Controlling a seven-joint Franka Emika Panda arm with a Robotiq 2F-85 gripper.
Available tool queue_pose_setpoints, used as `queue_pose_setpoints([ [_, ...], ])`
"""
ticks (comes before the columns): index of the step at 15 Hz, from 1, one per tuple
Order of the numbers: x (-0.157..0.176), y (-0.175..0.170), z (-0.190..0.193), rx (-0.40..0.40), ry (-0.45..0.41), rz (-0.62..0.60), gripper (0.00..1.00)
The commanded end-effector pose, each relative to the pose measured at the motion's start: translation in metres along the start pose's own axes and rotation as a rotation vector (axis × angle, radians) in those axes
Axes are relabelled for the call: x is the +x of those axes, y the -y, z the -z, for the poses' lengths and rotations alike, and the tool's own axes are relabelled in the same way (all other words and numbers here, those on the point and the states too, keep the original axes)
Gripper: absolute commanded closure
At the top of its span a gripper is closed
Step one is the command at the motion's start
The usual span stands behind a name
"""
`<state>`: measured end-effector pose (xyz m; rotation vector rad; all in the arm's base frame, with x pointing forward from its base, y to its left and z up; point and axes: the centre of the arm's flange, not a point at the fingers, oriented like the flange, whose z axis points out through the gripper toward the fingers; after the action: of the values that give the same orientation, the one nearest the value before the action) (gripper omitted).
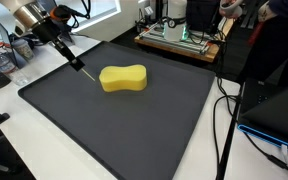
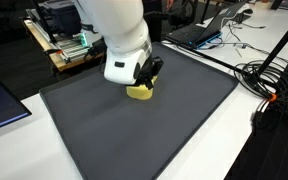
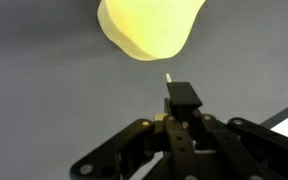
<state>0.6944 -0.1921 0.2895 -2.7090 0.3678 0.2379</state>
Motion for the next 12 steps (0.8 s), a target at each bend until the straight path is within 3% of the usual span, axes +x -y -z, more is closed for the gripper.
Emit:
queue_pose_setpoints([
  [1, 0.015, -0.014, -0.006, 0.092, 0.024, 0.034, 0.97],
  [9, 0.014, -0.034, -0.032, 0.178, 0.015, 0.017, 0.97],
  [12, -0.001, -0.021, -0.011, 0.128, 0.004, 0.025, 0.97],
])
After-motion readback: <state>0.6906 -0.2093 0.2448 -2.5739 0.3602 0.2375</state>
